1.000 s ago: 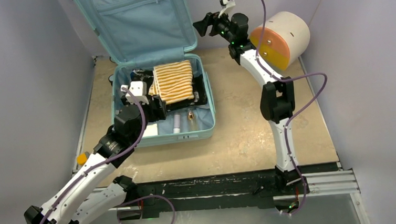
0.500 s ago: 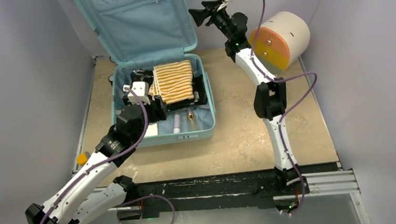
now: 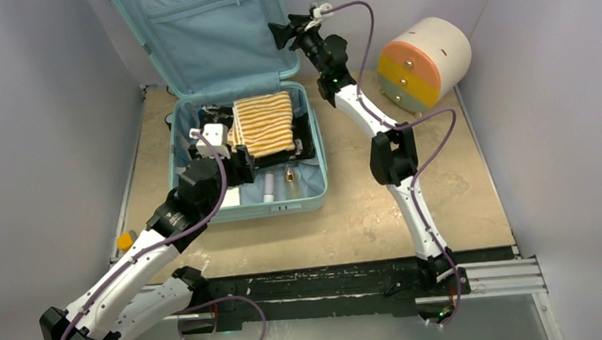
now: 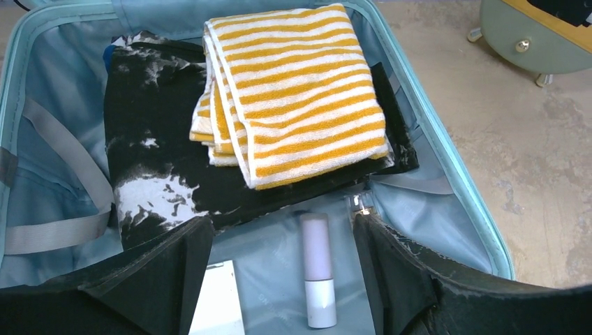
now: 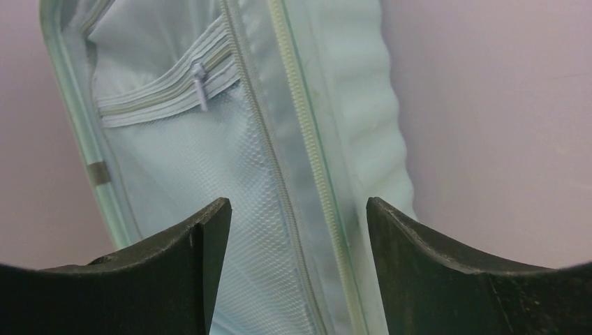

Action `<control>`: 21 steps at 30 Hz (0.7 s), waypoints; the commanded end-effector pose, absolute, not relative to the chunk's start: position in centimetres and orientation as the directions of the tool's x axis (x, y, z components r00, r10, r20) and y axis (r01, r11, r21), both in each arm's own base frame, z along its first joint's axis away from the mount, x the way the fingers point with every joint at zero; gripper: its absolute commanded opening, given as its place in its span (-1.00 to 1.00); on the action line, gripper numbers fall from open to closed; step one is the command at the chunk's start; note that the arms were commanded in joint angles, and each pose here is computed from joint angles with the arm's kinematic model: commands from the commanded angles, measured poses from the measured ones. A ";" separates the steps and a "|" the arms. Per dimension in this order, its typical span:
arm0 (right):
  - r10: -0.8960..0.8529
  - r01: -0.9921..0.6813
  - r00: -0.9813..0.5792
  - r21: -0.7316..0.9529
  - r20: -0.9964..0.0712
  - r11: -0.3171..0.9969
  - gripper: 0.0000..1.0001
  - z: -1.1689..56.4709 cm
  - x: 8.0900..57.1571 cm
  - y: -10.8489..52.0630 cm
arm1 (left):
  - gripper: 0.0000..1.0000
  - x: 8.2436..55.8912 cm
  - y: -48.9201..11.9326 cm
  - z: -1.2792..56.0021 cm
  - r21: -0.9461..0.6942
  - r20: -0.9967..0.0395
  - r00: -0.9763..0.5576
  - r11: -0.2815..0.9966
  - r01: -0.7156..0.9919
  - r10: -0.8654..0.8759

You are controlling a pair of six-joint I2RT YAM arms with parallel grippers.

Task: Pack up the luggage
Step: Close the luggage at the center of the board.

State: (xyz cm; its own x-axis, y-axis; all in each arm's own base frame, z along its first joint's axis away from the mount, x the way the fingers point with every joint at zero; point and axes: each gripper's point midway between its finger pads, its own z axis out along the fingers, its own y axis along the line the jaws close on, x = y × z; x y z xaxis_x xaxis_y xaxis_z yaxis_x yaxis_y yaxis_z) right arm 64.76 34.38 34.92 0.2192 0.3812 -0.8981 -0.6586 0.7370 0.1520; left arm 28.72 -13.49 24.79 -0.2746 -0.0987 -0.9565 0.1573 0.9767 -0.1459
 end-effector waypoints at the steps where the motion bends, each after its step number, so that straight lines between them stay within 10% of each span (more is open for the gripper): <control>1: 0.428 -0.600 0.343 0.156 -0.836 0.785 0.45 40.1 64.6 32.1 | 0.55 28.5 -13.6 25.8 -0.176 -0.961 -0.245 0.969 0.173 -0.131; 21: 0.390 -0.567 0.347 0.140 -0.853 0.811 0.05 39.7 65.0 32.9 | 0.54 27.8 -12.9 27.1 -0.206 -0.964 -0.208 0.964 0.171 -0.169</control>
